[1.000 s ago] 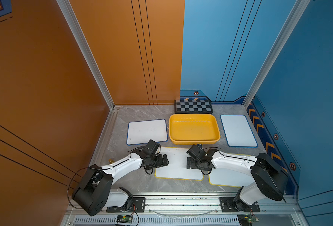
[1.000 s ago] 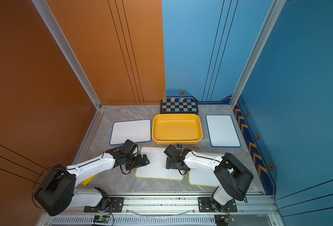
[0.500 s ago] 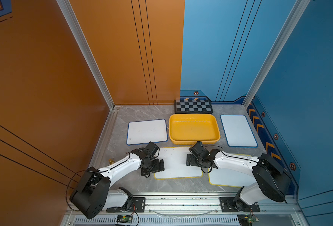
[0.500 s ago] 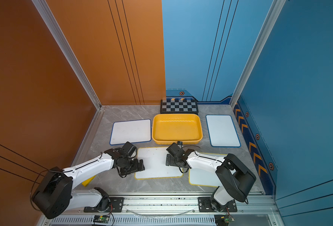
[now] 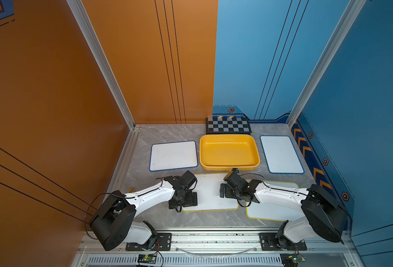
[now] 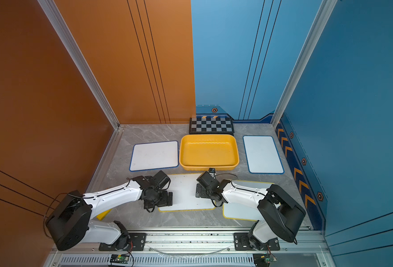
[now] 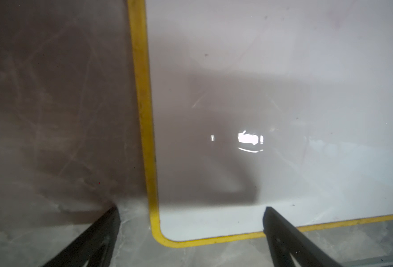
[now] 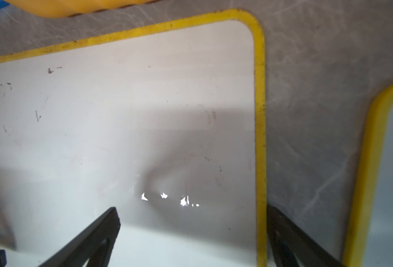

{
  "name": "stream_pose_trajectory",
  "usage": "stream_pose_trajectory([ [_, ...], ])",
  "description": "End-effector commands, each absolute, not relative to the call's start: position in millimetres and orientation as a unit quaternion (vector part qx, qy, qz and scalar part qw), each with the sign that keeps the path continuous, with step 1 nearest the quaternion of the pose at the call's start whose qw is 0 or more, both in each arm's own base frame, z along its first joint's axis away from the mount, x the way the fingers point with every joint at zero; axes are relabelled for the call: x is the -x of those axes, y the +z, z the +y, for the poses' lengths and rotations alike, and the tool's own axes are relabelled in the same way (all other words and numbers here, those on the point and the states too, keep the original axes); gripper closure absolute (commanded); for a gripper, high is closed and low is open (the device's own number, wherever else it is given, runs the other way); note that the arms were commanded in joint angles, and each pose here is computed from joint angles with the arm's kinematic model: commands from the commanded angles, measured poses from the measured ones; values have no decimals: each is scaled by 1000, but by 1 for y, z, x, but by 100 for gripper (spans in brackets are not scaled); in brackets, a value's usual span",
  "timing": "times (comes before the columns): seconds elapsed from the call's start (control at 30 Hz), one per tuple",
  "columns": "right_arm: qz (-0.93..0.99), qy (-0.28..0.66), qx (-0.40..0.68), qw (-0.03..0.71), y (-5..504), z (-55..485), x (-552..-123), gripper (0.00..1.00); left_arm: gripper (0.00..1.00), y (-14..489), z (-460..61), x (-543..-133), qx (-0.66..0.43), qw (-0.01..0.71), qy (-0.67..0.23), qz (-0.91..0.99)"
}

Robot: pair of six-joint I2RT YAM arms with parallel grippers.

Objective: Put the whiteboard into the storage box
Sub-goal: Pick up the whiteboard at the center of the board.

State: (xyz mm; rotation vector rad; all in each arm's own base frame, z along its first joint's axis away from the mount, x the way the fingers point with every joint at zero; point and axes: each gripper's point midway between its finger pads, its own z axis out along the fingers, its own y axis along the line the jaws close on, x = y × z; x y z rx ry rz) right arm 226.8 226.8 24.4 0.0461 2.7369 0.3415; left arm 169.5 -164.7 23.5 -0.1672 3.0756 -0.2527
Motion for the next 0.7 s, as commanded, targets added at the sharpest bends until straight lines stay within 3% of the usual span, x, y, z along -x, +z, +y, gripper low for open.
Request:
stream_pose_trajectory([
  [0.0,995,76,-12,59,-24,200,-165,0,2,18,-175,-164,62,10,-98,993],
  [0.33,994,86,-10,60,-23,198,-157,0,2,24,-202,-167,60,31,-193,979],
  [0.67,991,125,-5,49,-28,212,-154,0,2,30,-223,-158,24,7,-280,960],
])
